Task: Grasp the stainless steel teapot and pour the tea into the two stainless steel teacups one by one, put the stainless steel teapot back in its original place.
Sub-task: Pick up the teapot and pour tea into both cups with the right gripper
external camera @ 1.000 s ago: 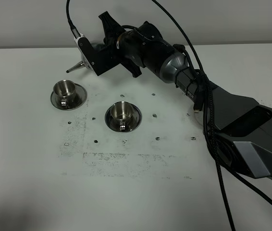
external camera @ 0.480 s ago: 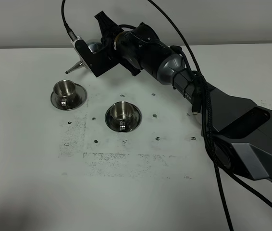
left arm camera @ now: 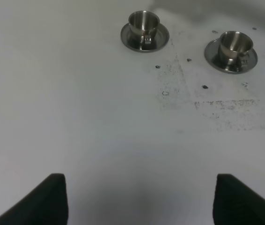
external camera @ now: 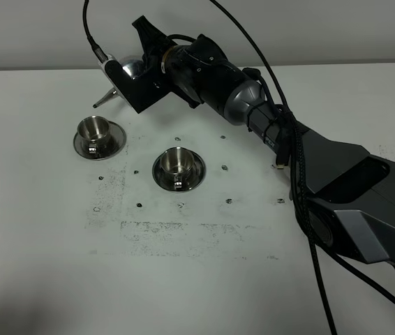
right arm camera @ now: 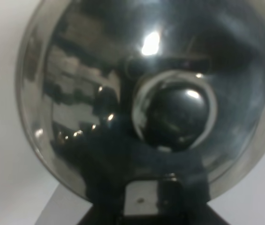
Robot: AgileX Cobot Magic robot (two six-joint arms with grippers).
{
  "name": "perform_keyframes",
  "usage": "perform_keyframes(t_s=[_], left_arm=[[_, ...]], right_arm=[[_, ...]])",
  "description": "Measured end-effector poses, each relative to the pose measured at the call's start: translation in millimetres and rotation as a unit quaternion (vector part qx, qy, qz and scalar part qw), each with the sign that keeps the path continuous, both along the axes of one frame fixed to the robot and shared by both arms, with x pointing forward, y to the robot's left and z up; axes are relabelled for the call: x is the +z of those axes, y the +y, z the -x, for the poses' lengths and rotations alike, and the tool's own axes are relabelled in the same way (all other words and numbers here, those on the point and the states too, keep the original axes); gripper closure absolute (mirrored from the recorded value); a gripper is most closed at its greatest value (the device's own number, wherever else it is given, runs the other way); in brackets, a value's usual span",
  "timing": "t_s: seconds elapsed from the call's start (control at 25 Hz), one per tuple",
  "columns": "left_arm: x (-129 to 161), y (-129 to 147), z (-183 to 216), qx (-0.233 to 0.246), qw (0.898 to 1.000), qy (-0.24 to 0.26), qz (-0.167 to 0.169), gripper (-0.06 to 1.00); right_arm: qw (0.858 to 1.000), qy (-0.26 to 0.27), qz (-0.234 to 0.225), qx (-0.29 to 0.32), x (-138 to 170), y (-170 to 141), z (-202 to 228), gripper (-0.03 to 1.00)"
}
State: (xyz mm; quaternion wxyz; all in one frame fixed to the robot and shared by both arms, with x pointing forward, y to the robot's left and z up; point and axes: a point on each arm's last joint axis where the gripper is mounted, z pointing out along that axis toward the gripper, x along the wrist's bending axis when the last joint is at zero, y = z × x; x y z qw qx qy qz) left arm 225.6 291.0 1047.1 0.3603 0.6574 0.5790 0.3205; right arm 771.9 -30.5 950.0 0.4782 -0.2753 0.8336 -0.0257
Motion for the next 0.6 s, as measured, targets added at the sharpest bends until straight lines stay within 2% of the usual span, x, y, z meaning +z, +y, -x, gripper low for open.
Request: perform_keyframes(t_s=[0.6], left_arm=[[0.0,0.0,0.0,0.0,1.0,0.0,0.0,0.25]], right_arm=[[0.999,-0.019,0.026,0.012,1.7,8.2,3.6,0.79]])
